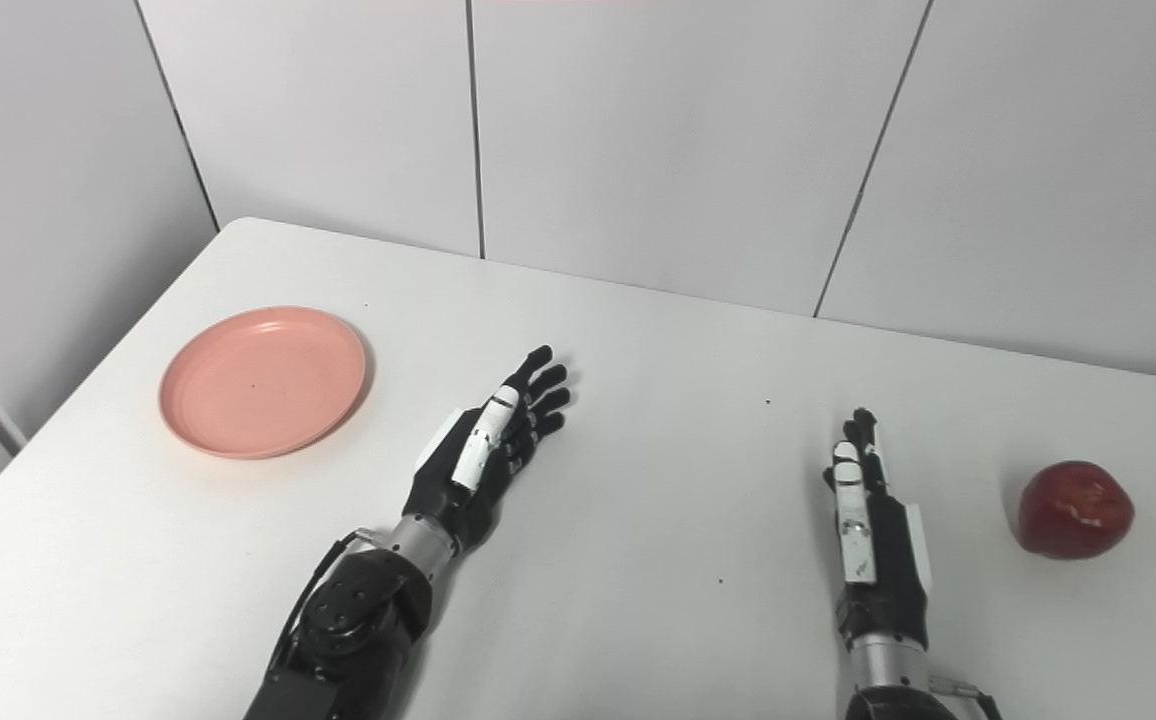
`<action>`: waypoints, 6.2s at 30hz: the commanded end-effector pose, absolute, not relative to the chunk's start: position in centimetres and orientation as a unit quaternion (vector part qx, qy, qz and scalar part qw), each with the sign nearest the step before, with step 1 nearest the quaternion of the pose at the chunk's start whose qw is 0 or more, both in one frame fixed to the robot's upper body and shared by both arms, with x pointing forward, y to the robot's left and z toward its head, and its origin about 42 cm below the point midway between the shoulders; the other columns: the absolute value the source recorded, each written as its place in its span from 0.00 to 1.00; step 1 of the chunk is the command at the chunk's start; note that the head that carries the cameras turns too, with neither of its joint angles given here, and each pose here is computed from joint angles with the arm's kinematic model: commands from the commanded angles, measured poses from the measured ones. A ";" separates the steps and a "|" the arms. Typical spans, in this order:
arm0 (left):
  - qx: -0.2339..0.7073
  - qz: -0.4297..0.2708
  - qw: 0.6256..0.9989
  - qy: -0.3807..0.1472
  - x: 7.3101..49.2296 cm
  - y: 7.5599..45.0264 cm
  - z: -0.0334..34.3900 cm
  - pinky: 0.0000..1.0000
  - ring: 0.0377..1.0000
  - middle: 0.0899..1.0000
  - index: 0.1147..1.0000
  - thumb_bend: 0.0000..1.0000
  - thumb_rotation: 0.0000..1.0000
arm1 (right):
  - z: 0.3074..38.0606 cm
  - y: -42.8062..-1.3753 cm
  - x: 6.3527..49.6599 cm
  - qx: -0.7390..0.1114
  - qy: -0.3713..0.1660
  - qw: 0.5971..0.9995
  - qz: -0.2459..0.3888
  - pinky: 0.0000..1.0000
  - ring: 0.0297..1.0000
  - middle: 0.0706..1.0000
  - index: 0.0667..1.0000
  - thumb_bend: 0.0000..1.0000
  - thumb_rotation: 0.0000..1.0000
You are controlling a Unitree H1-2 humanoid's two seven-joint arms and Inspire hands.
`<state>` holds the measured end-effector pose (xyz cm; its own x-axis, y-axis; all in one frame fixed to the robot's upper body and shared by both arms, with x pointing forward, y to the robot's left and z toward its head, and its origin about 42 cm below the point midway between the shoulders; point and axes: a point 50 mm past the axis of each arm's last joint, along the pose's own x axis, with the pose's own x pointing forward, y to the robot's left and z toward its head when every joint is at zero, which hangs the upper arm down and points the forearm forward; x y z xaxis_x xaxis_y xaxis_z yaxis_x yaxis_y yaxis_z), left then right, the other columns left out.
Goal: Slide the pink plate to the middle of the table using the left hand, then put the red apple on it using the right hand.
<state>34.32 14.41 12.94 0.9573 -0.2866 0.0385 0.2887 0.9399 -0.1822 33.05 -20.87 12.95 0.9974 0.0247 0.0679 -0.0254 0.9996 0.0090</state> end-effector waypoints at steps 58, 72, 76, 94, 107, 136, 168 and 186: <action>-0.014 -0.017 0.973 -0.231 39.0 27.2 29.7 0.95 0.94 0.94 0.91 0.38 1.00 | 13.9 -21.5 33.4 -0.010 -0.083 0.996 0.032 1.00 1.00 1.00 1.00 0.08 1.00; 0.005 0.046 0.971 -0.233 39.0 32.8 30.2 0.91 0.91 0.90 0.87 0.36 1.00 | 13.8 -21.6 33.3 -0.002 -0.080 0.996 0.037 1.00 1.00 1.00 1.00 0.10 1.00; 0.004 0.062 0.971 -0.232 39.0 33.8 30.6 0.91 0.92 0.92 0.88 0.34 1.00 | 13.8 -21.5 33.3 -0.001 -0.083 0.996 0.035 1.00 1.00 1.00 1.00 0.10 1.00; 0.001 0.111 0.972 -0.206 39.4 39.4 29.4 0.91 0.93 0.93 0.89 0.32 1.00 | 13.9 -21.8 33.1 -0.006 -0.078 0.996 0.030 1.00 1.00 1.00 1.00 0.10 1.00; -0.001 0.137 0.976 -0.172 39.1 41.9 27.2 0.97 0.97 0.97 0.94 0.35 1.00 | 14.0 -22.1 33.2 -0.006 -0.085 0.996 0.035 1.00 1.00 1.00 1.00 0.08 1.00; -0.015 0.161 0.981 -0.110 38.3 43.4 21.4 0.96 0.96 0.95 0.92 0.29 1.00 | 14.2 -22.5 33.3 -0.021 -0.087 0.996 0.029 1.00 0.99 0.99 1.00 0.11 1.00; -0.012 0.176 0.980 -0.093 36.7 45.1 20.5 0.99 0.98 0.96 0.94 0.30 1.00 | 14.2 -22.7 33.4 -0.006 -0.082 0.996 0.033 1.00 1.00 1.00 1.00 0.11 1.00; -0.028 0.181 0.980 -0.073 37.2 44.1 18.0 0.94 0.94 0.93 0.89 0.26 1.00 | 14.6 -22.6 33.0 -0.004 -0.072 0.997 0.029 1.00 1.00 1.00 1.00 0.15 1.00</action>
<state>36.64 43.64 15.88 0.9312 0.3619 0.0434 -0.3563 0.9290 -0.1002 32.76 -22.62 13.16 0.9932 0.0577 0.1010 -0.0569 0.9983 -0.0113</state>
